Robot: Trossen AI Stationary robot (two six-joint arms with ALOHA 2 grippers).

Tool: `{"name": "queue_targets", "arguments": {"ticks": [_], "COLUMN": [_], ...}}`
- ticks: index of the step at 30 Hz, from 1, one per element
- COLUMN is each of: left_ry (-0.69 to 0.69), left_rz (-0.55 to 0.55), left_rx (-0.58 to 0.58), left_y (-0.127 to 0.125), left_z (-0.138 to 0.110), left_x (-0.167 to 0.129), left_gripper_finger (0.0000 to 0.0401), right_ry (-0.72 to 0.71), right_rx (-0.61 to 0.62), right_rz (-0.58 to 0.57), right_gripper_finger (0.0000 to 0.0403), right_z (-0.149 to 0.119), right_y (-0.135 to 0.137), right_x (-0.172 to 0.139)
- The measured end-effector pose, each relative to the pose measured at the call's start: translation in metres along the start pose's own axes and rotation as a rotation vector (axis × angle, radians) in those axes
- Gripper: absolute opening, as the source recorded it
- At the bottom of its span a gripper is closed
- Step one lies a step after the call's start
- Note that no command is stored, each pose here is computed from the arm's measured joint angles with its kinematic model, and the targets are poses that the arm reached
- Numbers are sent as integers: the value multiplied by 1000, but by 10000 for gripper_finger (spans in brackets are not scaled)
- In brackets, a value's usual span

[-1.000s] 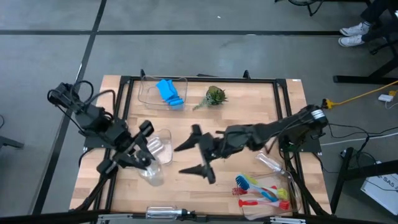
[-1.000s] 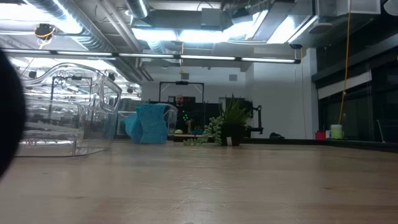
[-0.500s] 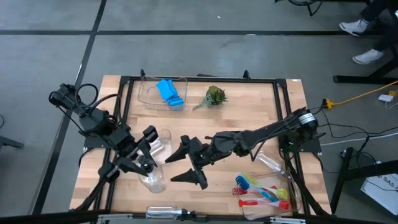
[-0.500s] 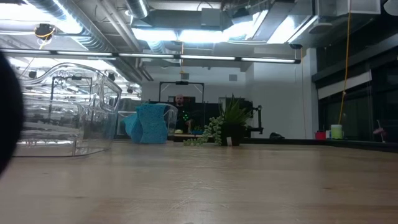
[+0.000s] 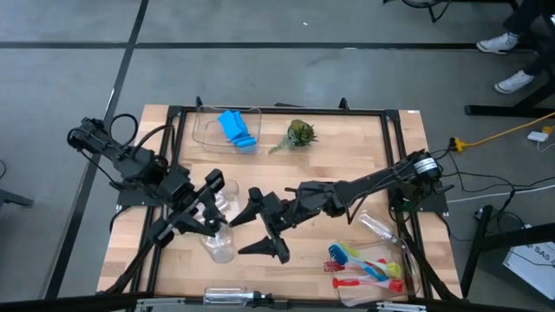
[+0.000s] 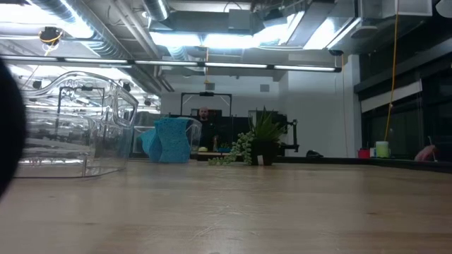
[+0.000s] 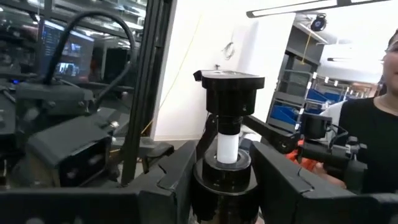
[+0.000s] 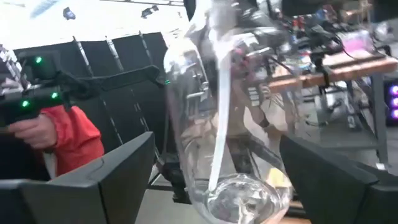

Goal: Pick & Place Kitchen Sink Supplies
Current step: Put the transparent soap dispenser into the middle transparent bin

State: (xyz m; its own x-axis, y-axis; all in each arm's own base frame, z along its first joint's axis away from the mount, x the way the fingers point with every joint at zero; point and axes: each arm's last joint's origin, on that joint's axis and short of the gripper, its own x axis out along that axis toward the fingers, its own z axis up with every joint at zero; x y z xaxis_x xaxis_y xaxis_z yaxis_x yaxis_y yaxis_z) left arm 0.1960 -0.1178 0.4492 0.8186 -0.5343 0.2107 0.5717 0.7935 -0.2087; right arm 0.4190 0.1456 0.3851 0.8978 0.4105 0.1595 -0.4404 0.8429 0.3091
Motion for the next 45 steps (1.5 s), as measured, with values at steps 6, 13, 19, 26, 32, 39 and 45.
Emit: {"name": "queue_targets", "arguments": {"ticks": [6,13,19,26,32,39,45], "left_ry": [-1,-25,-43,-61,-83,-93,-107], "left_rz": [2,-3,-64,-58,-56,-62,-62], "left_rx": [-23,-51,-78,-79,-74,-73,-72], "left_y": [2,5,14,20,20,17,17], "left_z": [1,-2,-6,-5,-4,-3,0], "left_x": [0,8,21,23,23,23,21], "left_gripper_finger": [129,129,129,129,129,129,129], "right_ry": [-54,-50,-57,-54,-9,-3,-4], "right_rx": [-114,-123,-139,-141,-132,-122,-32], "right_rz": [34,49,48,40,21,18,12], "right_gripper_finger": [342,342,342,342,342,342,342], "right_z": [5,5,6,6,4,3,4], "right_y": [4,5,4,3,-3,-3,-5], "right_x": [0,0,0,0,-1,-1,-1]}}
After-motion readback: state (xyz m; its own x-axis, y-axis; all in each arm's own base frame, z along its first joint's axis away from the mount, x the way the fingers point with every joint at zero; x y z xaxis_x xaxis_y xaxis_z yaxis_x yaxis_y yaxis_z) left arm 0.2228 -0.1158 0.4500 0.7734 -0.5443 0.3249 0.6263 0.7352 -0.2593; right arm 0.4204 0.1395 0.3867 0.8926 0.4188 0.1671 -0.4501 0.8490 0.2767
